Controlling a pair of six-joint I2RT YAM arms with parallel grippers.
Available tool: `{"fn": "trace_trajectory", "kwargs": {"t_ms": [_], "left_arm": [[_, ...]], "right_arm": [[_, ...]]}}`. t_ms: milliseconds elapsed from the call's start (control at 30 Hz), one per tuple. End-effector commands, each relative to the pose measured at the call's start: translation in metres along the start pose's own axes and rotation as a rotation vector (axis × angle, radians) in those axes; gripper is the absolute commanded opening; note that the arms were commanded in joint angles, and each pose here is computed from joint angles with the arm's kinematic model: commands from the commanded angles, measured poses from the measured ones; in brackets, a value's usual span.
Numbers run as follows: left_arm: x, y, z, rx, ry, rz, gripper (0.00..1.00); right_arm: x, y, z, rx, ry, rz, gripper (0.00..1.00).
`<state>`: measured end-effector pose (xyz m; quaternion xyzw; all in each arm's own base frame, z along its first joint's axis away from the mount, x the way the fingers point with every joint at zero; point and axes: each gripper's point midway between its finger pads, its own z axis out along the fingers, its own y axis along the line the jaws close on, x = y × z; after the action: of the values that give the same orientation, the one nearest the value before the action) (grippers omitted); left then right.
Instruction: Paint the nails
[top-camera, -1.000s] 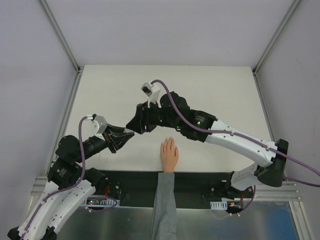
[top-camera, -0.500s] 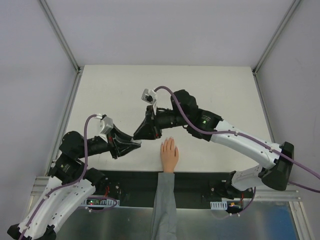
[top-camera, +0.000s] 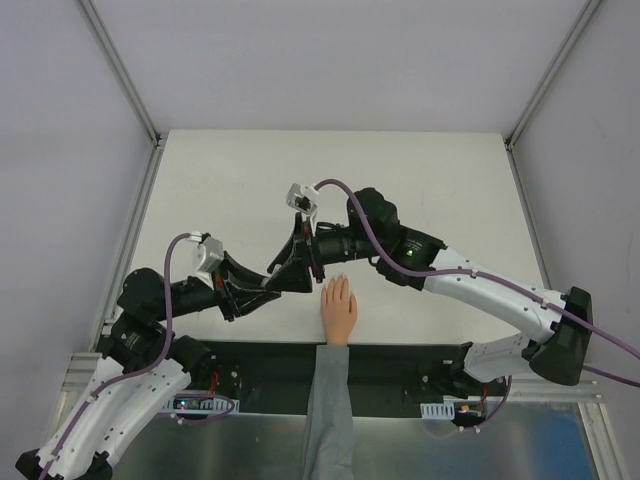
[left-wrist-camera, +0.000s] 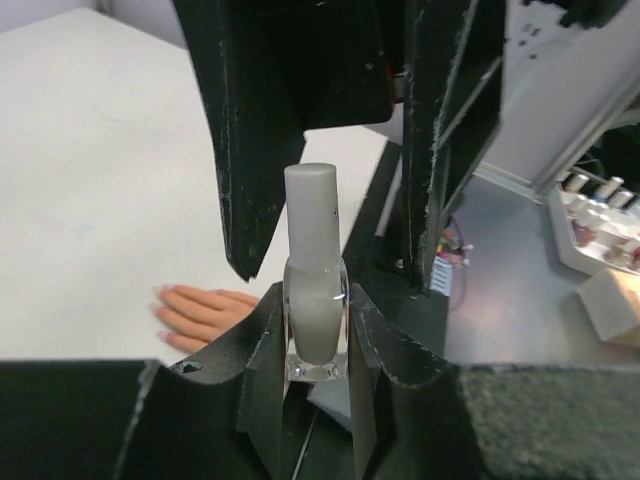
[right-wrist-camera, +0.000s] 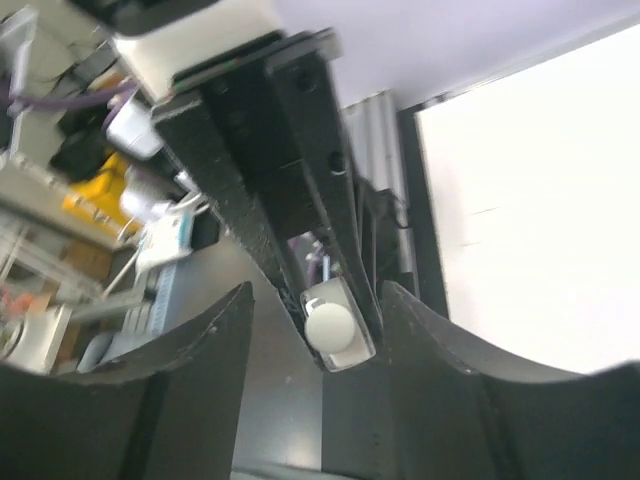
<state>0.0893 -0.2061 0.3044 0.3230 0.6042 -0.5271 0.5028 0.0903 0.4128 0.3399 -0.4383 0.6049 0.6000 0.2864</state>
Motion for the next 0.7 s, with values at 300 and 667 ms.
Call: {"fn": "trace_trajectory", "kwargs": {"t_ms": [300, 667], "left_arm": [[-0.011, 0.048, -0.01, -0.273, -0.052, 0.14, 0.0], [-0.024, 0.05, -0.015, -0.315, -0.111, 0.153, 0.0]], "right_arm": [[-0.052, -0.032, 0.002, 0.386, -0.178, 0.181, 0.53], [-0.047, -0.039, 0.023, 0.435, -0.146, 0.186, 0.45]]}}
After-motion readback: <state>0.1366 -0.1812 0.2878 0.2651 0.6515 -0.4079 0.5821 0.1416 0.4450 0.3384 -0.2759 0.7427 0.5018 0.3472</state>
